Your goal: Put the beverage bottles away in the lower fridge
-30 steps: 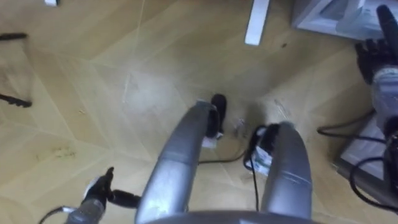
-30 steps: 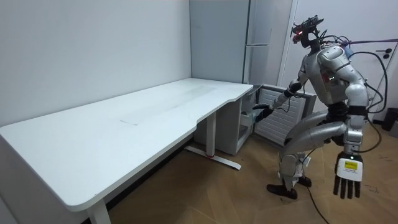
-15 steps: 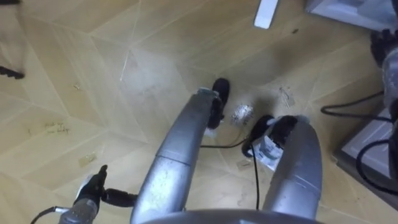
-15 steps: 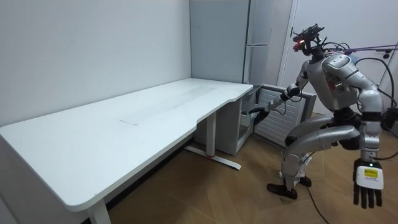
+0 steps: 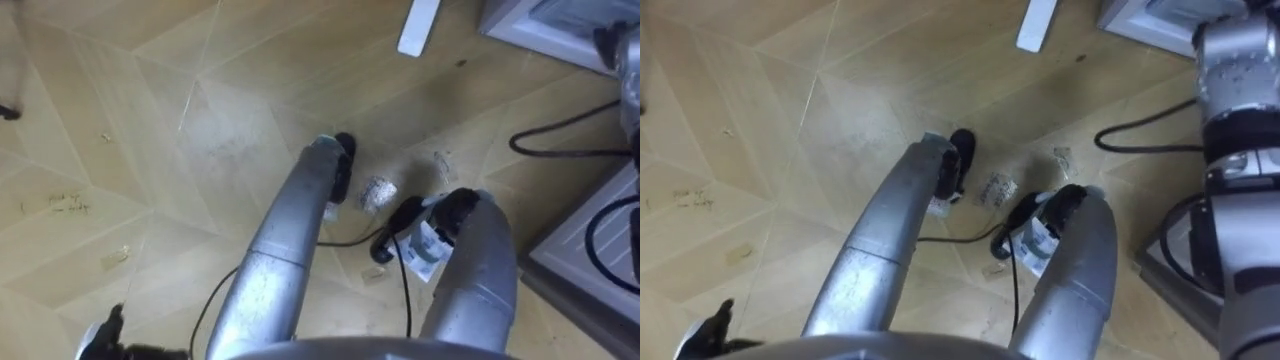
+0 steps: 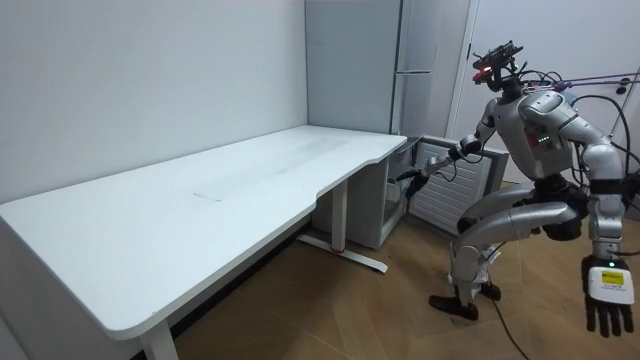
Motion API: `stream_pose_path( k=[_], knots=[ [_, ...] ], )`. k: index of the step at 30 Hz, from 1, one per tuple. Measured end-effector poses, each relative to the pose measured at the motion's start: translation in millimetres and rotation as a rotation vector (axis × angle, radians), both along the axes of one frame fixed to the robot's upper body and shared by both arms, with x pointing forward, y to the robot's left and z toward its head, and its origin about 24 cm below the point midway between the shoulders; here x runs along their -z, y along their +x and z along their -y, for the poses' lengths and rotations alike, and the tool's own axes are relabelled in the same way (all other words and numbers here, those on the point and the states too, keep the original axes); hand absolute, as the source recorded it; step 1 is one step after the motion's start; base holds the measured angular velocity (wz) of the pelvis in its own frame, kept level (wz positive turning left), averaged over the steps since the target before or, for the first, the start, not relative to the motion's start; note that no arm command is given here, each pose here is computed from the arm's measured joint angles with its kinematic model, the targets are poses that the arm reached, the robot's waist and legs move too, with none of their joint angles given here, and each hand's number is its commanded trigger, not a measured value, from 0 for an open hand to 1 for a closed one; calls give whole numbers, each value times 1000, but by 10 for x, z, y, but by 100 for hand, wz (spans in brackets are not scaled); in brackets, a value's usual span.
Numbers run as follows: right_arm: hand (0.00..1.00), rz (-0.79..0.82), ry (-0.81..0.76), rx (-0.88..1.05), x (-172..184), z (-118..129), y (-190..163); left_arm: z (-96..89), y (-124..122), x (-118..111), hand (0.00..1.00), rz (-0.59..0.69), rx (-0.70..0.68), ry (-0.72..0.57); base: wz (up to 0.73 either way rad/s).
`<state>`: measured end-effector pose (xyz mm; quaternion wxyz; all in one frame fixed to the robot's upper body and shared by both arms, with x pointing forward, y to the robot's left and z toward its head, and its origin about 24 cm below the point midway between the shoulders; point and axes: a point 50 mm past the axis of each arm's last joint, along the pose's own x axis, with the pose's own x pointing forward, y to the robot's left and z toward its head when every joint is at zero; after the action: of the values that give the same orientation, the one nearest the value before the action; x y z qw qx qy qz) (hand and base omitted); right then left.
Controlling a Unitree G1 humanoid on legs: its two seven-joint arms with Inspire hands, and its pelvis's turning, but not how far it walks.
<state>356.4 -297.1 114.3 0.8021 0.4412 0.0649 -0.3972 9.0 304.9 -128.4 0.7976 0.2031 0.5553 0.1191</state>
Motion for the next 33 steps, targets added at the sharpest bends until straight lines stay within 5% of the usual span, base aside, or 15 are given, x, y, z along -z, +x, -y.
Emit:
stream_pose_path(
  k=[33],
  knots=[
    [0, -202, -283, 23, -64, -216, 39, -122, -51, -64, 0, 2, 53, 34, 2]
  ],
)
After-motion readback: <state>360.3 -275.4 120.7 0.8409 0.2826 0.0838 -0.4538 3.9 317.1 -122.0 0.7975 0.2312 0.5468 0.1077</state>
